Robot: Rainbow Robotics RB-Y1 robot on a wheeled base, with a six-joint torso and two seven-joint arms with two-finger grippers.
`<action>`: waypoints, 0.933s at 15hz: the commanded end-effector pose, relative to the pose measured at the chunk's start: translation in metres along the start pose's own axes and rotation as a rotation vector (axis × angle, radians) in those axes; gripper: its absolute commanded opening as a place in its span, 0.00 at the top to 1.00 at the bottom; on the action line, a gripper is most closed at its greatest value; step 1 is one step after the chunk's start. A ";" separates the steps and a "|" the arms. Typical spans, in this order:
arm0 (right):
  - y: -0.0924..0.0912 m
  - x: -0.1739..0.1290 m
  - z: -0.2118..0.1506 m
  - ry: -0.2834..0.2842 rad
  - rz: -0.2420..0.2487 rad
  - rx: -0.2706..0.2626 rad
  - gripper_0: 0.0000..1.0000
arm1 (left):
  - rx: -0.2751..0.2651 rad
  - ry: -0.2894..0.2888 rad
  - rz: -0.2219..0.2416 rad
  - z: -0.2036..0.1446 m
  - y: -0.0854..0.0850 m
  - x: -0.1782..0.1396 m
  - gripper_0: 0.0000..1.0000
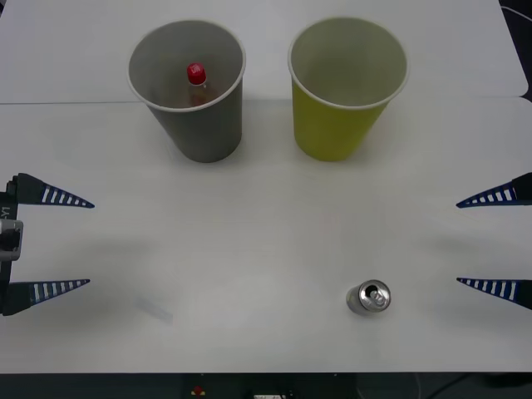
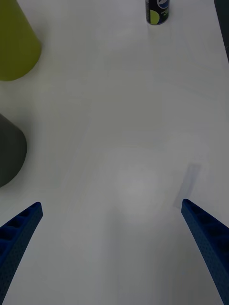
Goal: Put the can into the green bin and the plastic bottle into the gray bin
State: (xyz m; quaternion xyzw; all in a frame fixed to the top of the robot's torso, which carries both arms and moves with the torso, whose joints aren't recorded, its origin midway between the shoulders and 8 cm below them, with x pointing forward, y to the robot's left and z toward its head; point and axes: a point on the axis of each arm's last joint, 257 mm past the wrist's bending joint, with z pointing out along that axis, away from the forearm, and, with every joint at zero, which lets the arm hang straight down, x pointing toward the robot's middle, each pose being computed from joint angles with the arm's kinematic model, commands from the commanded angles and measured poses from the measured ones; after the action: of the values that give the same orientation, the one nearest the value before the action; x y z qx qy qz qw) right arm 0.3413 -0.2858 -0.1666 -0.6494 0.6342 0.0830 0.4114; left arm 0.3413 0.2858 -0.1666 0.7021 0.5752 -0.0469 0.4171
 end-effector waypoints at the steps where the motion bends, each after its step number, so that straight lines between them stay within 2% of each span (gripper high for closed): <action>1: 0.000 0.000 0.000 0.000 0.000 0.000 0.00 | 0.000 0.000 0.000 0.000 0.000 0.000 0.00; 2: 0.007 0.001 0.004 -0.014 0.023 -0.008 0.00 | 0.000 0.000 0.000 0.000 0.000 0.000 0.00; 8: 0.009 -0.001 0.002 -0.024 -0.006 -0.011 0.00 | 0.000 0.000 0.000 0.000 0.000 0.000 0.00; 11: 0.025 0.000 0.000 -0.047 0.032 -0.036 0.00 | 0.000 0.000 0.000 0.000 0.000 0.000 0.00; 14: 0.033 0.009 -0.003 -0.073 0.024 -0.009 0.00 | 0.000 0.000 0.000 0.000 0.000 0.000 0.00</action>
State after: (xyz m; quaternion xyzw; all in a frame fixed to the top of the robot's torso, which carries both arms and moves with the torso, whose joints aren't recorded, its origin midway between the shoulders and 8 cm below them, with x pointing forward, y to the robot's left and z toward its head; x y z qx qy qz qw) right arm 0.3140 -0.2872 -0.1821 -0.6422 0.6267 0.1142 0.4265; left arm 0.3413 0.2858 -0.1666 0.7021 0.5751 -0.0469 0.4171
